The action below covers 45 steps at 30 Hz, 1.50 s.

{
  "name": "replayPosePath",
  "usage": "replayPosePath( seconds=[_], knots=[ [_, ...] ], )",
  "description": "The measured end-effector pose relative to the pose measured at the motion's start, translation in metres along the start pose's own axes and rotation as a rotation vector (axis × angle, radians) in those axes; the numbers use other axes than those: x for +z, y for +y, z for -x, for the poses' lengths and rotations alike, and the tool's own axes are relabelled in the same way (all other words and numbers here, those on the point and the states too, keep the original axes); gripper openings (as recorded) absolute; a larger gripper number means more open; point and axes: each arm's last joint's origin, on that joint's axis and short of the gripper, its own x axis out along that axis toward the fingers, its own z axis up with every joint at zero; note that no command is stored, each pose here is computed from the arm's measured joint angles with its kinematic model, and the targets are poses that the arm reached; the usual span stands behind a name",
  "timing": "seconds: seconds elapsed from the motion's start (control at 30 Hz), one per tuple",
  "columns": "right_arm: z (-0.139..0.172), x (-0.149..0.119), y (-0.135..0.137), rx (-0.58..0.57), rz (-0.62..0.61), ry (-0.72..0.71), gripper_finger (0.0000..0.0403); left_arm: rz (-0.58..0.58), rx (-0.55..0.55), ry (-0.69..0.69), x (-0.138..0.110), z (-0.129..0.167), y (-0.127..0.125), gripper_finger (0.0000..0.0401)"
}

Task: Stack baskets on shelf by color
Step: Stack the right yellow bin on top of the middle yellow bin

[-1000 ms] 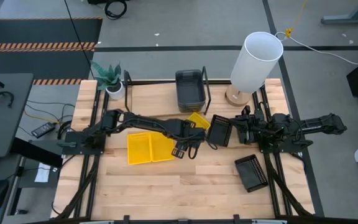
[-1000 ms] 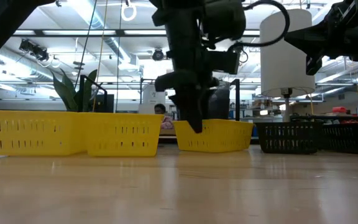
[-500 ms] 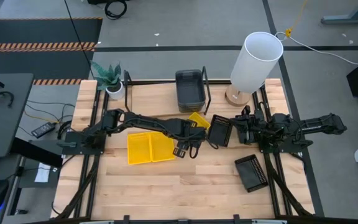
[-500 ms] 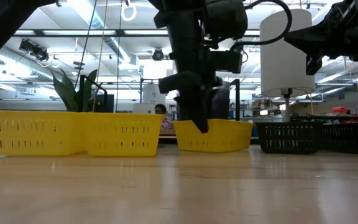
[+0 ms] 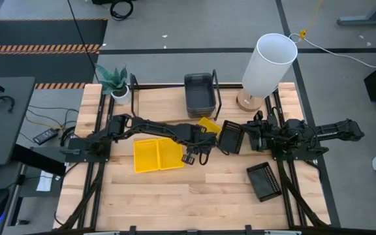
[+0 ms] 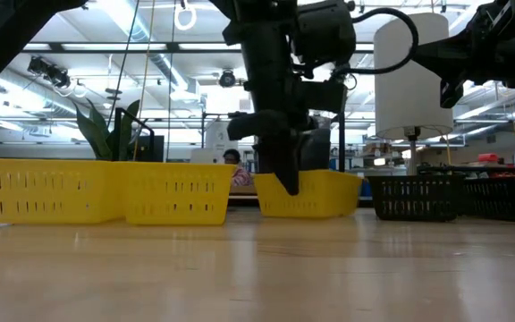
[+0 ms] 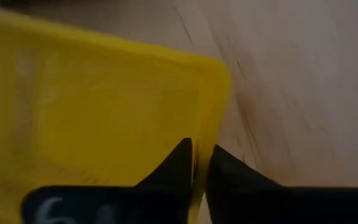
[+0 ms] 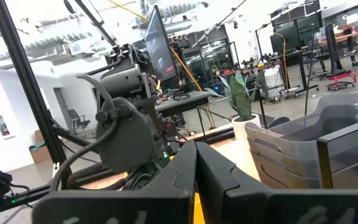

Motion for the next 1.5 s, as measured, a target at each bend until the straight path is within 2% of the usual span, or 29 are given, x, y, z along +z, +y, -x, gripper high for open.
replayPosePath(
  seconds=[0.1, 0.33, 0.63, 0.83, 0.97, 1.2, 1.5],
  knots=[
    [0.000, 0.000, 0.000, 0.000, 0.000, 0.000, 0.0016, 0.022, -0.018, 0.009, 0.000, 0.002, -0.003, 0.0010],
    [0.000, 0.000, 0.000, 0.000, 0.000, 0.000, 0.0016, 0.063, -0.038, 0.023, 0.005, 0.011, -0.018, 0.0013],
    [0.000, 0.000, 0.000, 0.000, 0.000, 0.001, 0.0016, 0.153, -0.026, -0.037, 0.030, 0.055, -0.034, 0.0015],
    [0.000, 0.000, 0.000, 0.000, 0.000, 0.000, 0.0016, 0.241, -0.034, -0.023, 0.036, 0.082, -0.040, 0.0010],
    [0.000, 0.000, 0.000, 0.000, 0.000, 0.001, 0.0016, 0.260, -0.042, -0.029, 0.040, 0.099, -0.051, 0.0015],
    [0.000, 0.000, 0.000, 0.000, 0.000, 0.000, 0.0016, 0.270, -0.003, 0.024, 0.039, 0.114, -0.067, 0.0010],
    [0.000, 0.000, 0.000, 0.000, 0.000, 0.000, 0.0016, 0.355, 0.009, 0.066, 0.035, 0.133, -0.070, 0.0011]
  ],
)
